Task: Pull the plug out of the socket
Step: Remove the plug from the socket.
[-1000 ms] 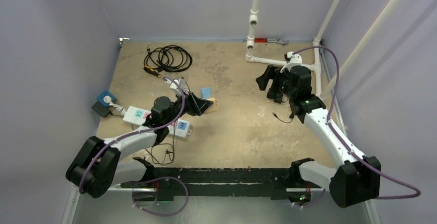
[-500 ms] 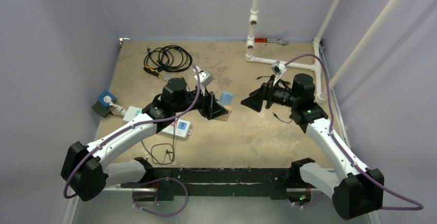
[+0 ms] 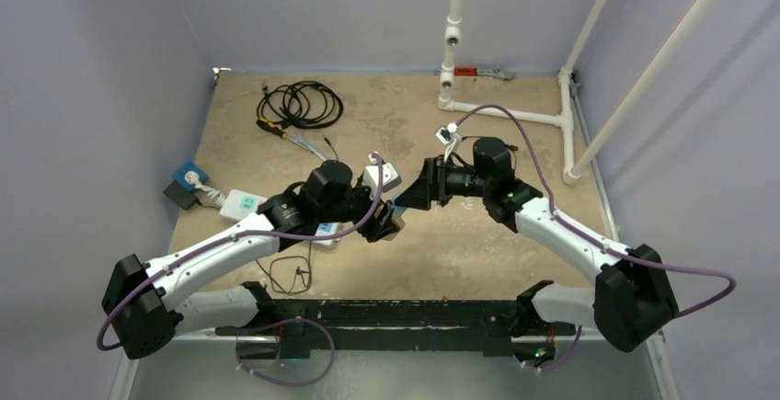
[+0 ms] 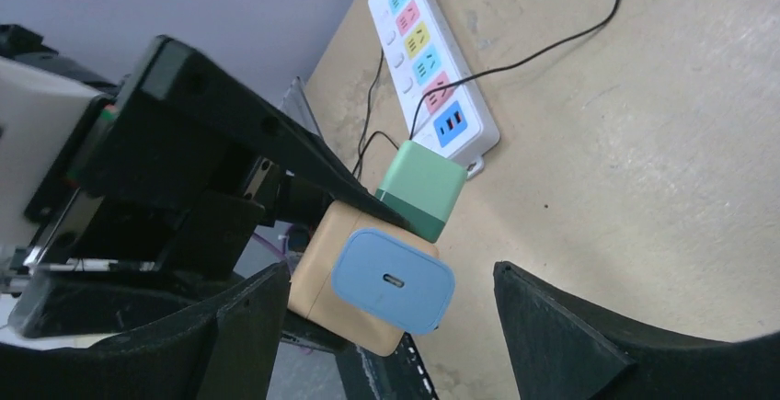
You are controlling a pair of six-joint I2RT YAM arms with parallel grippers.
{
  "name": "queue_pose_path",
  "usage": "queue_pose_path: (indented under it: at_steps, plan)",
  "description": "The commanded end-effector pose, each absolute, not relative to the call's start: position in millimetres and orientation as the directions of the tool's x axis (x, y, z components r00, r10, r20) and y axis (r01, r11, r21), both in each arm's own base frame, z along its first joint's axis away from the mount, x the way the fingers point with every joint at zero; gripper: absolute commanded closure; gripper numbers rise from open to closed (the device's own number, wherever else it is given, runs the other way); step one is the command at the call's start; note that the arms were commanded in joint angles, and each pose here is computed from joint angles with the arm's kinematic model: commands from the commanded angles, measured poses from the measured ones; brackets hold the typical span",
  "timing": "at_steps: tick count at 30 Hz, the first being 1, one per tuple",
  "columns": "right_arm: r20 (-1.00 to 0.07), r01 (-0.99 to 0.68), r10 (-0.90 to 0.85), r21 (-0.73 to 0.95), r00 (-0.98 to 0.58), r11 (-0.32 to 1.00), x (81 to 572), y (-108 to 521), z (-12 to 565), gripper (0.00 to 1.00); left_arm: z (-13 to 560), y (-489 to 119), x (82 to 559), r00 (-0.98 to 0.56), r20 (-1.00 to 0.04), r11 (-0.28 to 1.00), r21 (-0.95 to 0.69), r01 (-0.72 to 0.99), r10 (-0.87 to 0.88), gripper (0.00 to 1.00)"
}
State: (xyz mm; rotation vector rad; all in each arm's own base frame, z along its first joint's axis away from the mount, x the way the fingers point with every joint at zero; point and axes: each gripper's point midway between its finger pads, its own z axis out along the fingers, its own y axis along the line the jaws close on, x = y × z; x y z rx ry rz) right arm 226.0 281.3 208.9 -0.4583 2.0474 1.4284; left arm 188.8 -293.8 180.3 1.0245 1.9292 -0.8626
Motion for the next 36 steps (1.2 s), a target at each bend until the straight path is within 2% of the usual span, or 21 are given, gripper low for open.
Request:
queue_pose_path:
  at_steps: [1,11,18,31,36]
  plan:
    - [-0.636,-0.562,0.11,0.74,-0.764,0.369,234.4,288.2,216.7,0.17,204.5,-293.0,199.7,-0.26,-0.902,0.48,-0.069,0.875,0.345,1.0]
    - [-0.574,-0.512,0.061,0.769,-0.816,0.383,224.0,292.3,189.8,0.2,196.9,-295.2,197.0,-0.241,-0.889,0.495,-0.019,0.869,0.389,1.0]
    - [-0.543,-0.502,0.032,0.797,-0.839,0.336,212.5,302.5,183.6,0.26,192.5,-296.0,196.3,-0.244,-0.883,0.499,-0.012,0.866,0.402,1.0]
    - [-0.519,-0.476,0.073,0.824,-0.852,0.307,215.2,308.2,188.3,0.33,186.8,-296.4,192.4,-0.219,-0.872,0.485,0.023,0.874,0.438,1.0]
    - [-0.515,-0.473,0.068,0.825,-0.854,0.31,214.8,308.5,186.7,0.41,186.4,-296.3,192.5,-0.216,-0.871,0.486,0.031,0.873,0.442,1.0]
